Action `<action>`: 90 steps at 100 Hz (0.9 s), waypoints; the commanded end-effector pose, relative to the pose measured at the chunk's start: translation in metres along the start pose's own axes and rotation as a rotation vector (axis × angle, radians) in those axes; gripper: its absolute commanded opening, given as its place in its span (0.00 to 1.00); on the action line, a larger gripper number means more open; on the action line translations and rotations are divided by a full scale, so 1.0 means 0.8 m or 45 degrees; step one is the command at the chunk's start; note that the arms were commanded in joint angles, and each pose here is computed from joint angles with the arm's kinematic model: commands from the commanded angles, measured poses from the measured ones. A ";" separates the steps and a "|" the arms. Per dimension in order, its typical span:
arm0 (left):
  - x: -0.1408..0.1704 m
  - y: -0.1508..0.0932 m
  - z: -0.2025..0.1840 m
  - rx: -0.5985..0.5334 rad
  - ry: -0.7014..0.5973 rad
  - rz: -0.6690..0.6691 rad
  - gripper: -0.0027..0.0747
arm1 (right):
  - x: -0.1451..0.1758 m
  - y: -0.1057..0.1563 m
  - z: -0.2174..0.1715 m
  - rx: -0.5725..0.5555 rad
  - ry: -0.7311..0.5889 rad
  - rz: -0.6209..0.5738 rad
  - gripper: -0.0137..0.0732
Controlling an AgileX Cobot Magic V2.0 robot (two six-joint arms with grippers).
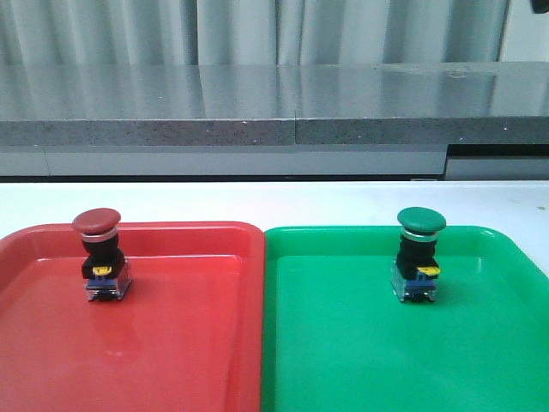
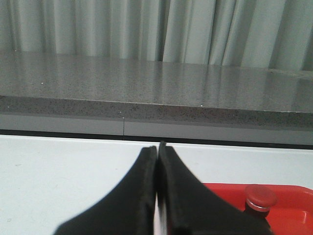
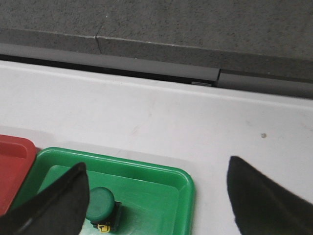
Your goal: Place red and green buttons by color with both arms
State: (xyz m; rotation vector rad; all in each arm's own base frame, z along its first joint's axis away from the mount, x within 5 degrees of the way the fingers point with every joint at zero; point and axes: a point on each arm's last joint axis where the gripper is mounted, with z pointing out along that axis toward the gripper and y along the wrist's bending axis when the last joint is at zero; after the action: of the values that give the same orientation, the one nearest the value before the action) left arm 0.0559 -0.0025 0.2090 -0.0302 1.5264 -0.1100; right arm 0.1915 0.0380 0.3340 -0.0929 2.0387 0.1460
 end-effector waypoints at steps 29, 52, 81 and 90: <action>0.007 -0.001 -0.001 0.023 -0.087 -0.013 0.01 | 0.031 -0.012 -0.083 0.016 -0.306 -0.018 0.83; 0.007 -0.001 -0.001 0.023 -0.087 -0.013 0.01 | 0.047 -0.015 -0.099 0.024 -0.340 -0.028 0.63; 0.007 -0.001 -0.001 0.023 -0.087 -0.013 0.01 | 0.047 -0.015 -0.099 0.024 -0.343 -0.028 0.10; 0.007 -0.001 -0.001 0.023 -0.087 -0.013 0.01 | 0.047 -0.015 -0.099 0.024 -0.342 -0.028 0.04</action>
State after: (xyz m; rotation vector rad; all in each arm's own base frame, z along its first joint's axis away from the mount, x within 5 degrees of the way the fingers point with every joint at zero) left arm 0.0559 -0.0025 0.2090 -0.0302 1.5264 -0.1100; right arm 0.1052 0.0148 0.3201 -0.0700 1.8677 0.1245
